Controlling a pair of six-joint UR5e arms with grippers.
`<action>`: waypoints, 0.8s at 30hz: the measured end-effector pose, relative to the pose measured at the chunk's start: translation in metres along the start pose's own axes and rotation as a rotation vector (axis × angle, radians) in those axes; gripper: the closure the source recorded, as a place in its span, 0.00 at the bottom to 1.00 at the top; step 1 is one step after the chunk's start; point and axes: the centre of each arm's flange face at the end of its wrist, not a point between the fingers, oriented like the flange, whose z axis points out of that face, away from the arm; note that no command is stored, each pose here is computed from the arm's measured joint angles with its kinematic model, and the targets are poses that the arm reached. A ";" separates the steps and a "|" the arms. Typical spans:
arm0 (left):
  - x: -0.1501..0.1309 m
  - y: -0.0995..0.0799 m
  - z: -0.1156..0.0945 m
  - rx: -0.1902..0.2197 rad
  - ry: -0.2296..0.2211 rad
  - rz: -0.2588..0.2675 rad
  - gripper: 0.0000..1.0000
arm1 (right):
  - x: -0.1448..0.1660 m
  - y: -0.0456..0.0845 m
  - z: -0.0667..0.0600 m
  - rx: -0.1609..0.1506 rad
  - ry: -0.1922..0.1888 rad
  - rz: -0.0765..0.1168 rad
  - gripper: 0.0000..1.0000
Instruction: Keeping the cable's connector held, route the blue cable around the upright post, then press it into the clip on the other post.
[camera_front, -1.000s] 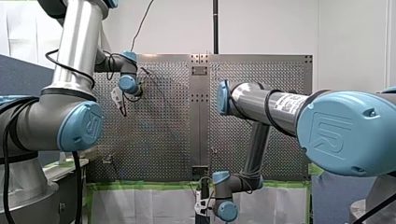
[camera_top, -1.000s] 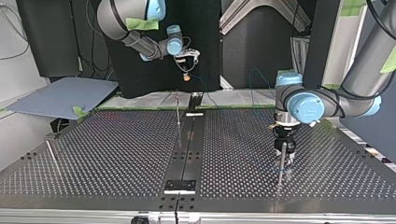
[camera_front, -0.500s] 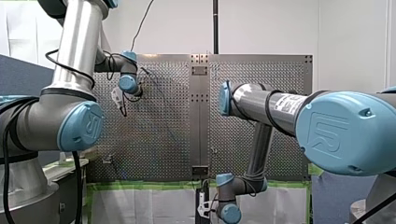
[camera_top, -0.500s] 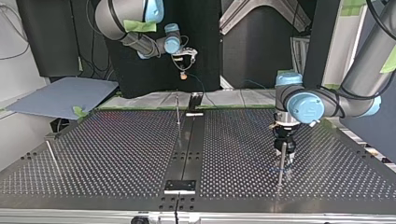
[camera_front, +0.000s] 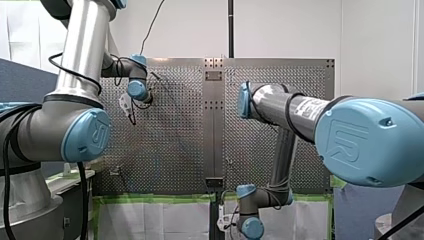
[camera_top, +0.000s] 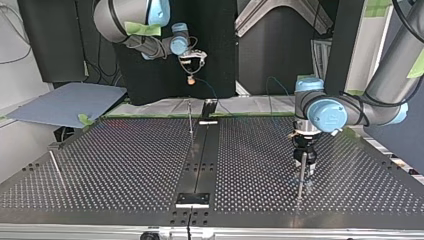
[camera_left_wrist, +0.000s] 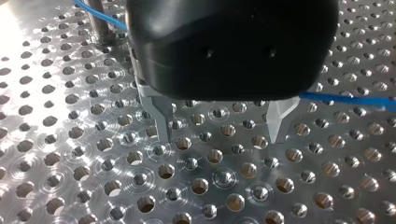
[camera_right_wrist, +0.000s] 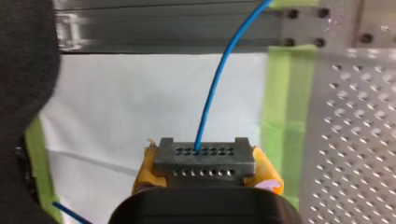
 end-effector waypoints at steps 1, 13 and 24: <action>0.000 0.000 0.000 0.000 0.000 -0.001 0.00 | 0.004 0.002 0.000 -0.004 0.009 0.002 1.00; 0.001 -0.002 -0.001 0.003 0.004 -0.011 0.00 | 0.063 0.005 -0.018 -0.020 0.136 -0.010 1.00; 0.002 -0.003 -0.002 0.003 0.008 -0.015 0.00 | 0.098 0.012 -0.045 -0.072 0.231 0.006 1.00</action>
